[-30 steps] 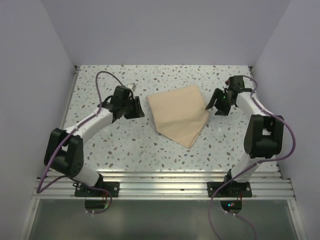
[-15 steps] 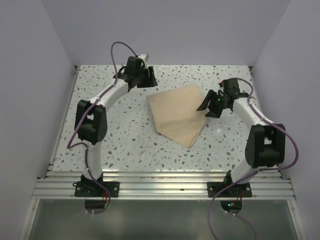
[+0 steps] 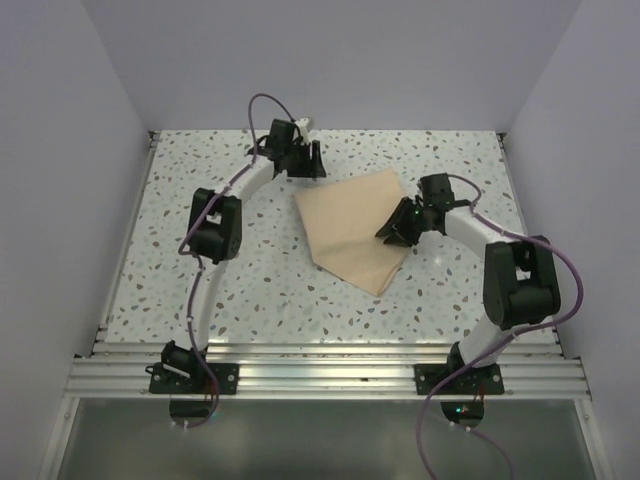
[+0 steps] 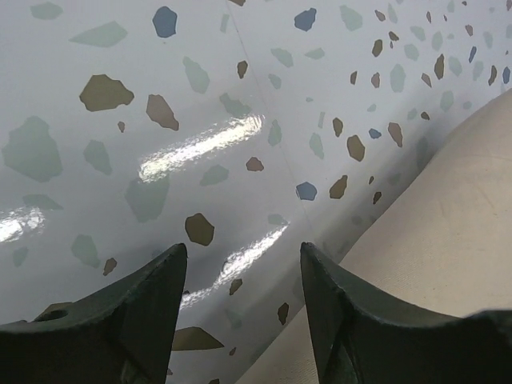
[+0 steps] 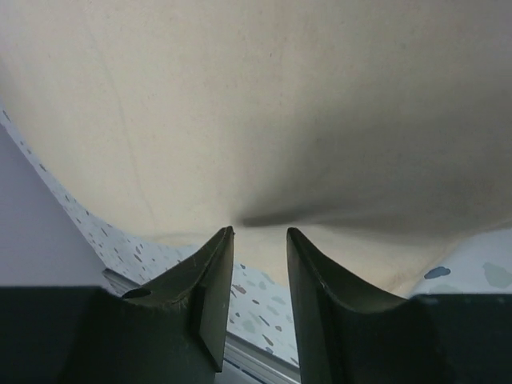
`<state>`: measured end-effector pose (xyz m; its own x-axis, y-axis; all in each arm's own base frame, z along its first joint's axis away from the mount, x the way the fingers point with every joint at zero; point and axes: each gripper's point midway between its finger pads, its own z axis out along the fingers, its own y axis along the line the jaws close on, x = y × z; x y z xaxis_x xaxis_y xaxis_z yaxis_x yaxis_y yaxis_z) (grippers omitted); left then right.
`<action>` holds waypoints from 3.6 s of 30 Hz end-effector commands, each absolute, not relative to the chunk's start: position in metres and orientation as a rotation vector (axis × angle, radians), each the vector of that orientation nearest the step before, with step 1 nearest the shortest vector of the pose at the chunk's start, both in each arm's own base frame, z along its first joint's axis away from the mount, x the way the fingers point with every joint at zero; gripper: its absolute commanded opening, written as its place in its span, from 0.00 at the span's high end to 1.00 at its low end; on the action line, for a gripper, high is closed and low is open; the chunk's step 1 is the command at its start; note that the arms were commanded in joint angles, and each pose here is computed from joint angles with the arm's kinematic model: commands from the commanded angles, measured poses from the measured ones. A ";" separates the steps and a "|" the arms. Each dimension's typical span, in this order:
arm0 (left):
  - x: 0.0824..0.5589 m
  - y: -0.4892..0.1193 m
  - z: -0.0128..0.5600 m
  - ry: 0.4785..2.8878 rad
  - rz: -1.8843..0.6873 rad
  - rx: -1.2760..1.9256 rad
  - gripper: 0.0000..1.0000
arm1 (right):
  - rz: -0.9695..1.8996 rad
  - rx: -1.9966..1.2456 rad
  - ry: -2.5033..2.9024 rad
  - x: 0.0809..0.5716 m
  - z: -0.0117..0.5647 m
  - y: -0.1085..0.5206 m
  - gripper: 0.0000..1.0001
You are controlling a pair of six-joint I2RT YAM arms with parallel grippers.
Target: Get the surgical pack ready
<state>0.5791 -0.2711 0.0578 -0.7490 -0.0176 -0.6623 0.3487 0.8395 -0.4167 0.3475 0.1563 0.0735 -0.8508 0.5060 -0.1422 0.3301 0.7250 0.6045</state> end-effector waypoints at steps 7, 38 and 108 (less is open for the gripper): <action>0.559 -0.309 0.073 2.261 -0.846 0.406 0.39 | 0.639 0.713 2.751 0.350 0.031 0.139 0.69; 0.464 -0.291 0.152 2.321 -0.322 0.420 0.33 | 0.427 0.623 2.665 0.375 0.077 0.085 0.75; 0.429 -0.337 0.012 2.501 -0.955 0.616 0.37 | 1.464 0.767 1.901 0.455 0.137 0.196 1.00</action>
<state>0.5182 -0.2878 0.0422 -0.7183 0.1274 -0.6839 0.4731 0.8102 -0.3460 0.4133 0.1588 0.0319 -0.6032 0.7975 -0.0054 0.4482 0.3446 0.8248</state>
